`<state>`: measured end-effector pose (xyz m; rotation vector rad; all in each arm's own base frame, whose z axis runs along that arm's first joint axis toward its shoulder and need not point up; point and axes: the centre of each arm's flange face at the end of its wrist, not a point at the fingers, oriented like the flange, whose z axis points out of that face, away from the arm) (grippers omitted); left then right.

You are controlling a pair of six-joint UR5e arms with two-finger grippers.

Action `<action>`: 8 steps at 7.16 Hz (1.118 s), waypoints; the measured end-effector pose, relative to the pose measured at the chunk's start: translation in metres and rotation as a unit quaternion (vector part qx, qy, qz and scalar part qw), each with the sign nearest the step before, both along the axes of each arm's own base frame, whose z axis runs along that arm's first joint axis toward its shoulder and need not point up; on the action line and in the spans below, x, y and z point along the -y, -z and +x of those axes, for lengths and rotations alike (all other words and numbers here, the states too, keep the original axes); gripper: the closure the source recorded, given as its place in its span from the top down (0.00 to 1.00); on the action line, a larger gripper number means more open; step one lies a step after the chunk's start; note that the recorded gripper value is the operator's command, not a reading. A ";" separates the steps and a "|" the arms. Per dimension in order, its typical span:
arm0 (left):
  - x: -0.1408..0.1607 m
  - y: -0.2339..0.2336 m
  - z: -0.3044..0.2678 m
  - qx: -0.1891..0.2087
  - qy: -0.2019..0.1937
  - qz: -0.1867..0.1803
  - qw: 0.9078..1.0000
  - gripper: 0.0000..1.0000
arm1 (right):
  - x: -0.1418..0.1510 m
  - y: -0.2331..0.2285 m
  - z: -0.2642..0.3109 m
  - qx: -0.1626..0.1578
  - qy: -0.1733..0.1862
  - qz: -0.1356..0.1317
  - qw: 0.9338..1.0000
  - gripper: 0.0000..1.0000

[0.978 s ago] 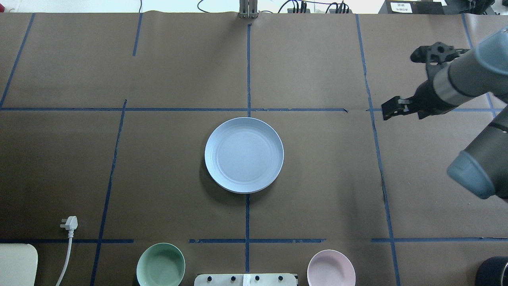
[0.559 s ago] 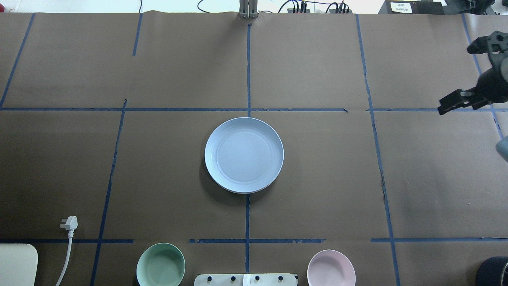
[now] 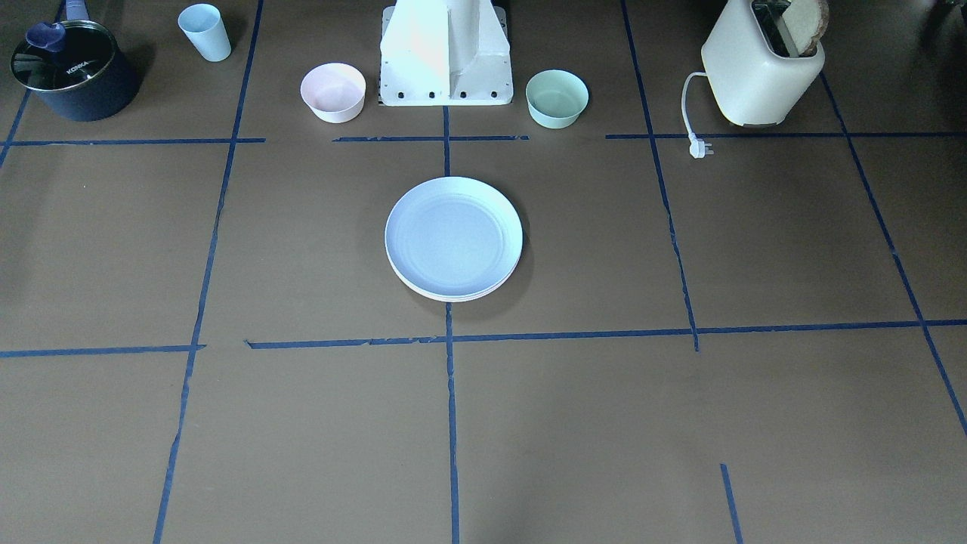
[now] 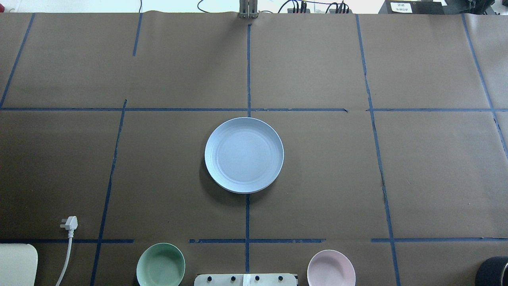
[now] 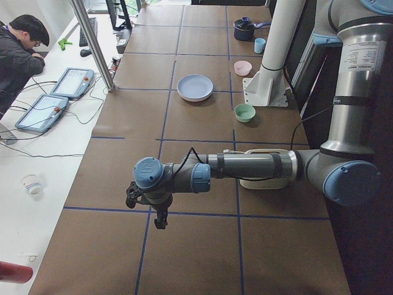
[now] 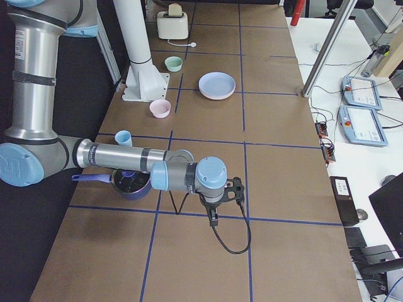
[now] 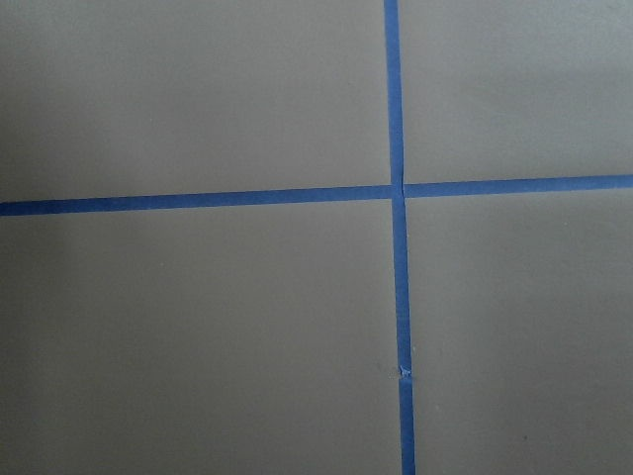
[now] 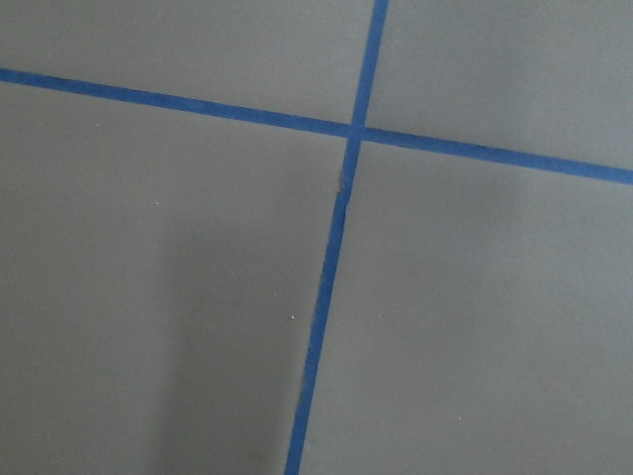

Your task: Stack three plates with pink and blue

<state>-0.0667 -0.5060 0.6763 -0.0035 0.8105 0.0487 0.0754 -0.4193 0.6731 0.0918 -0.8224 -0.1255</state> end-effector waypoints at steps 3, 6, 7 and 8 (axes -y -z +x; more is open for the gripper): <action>0.000 -0.002 0.000 0.000 0.000 -0.001 1.000 1.00 | -0.004 -0.002 0.000 -0.001 -0.036 -0.040 0.999 1.00; -0.001 -0.003 0.000 0.001 -0.001 -0.001 1.000 1.00 | 0.016 0.016 -0.012 -0.001 -0.046 -0.044 0.998 1.00; -0.001 -0.003 0.000 0.001 -0.001 -0.002 1.000 1.00 | 0.018 0.017 -0.013 -0.001 -0.046 -0.043 0.998 1.00; -0.001 -0.003 0.000 0.001 -0.001 -0.002 1.000 1.00 | 0.019 0.017 -0.013 -0.001 -0.046 -0.043 0.998 1.00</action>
